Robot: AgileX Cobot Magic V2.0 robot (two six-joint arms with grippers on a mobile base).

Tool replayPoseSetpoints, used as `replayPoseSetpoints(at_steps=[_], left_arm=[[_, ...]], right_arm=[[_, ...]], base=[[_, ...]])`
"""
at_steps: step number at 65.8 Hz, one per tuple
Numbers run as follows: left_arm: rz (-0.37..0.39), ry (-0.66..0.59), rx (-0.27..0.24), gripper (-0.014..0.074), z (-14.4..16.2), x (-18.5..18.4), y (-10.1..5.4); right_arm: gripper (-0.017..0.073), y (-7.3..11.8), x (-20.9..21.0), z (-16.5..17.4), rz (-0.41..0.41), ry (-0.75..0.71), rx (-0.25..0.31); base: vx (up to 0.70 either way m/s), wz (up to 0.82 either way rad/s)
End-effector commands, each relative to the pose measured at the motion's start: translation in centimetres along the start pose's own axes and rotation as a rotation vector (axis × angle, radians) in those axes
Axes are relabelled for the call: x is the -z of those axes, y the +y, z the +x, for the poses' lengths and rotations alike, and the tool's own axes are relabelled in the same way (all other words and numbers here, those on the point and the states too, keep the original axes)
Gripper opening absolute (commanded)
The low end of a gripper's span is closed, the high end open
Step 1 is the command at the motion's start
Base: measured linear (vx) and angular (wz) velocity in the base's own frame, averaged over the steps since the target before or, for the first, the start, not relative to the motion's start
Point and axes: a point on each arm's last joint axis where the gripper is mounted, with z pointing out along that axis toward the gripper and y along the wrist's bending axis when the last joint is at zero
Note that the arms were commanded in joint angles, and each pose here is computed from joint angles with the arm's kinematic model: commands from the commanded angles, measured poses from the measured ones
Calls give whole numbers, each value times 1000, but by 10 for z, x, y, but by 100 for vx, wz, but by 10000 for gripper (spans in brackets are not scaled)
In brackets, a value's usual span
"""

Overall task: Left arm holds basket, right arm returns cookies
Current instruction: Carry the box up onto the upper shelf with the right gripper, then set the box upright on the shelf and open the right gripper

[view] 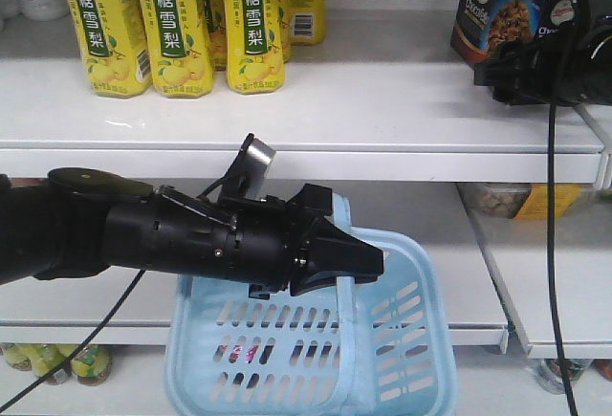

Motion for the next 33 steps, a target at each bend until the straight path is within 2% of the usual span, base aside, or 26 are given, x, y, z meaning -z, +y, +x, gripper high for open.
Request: replayPoseSetpoints(at_steps=[1,24,33], left_arm=[[122,-89,-13,-3,-9,10,-31],[122,-89,-13,-3,-9,10,-31],[122,-89,-13,-3,-9,10,-31]], right_arm=[[587,-1,26,-23,9,-130,13],[591,1,55,-25,6,-105,26],[591,0,70,-26,17,-98,53]], base=[[0,0],[0,0],[0,0]])
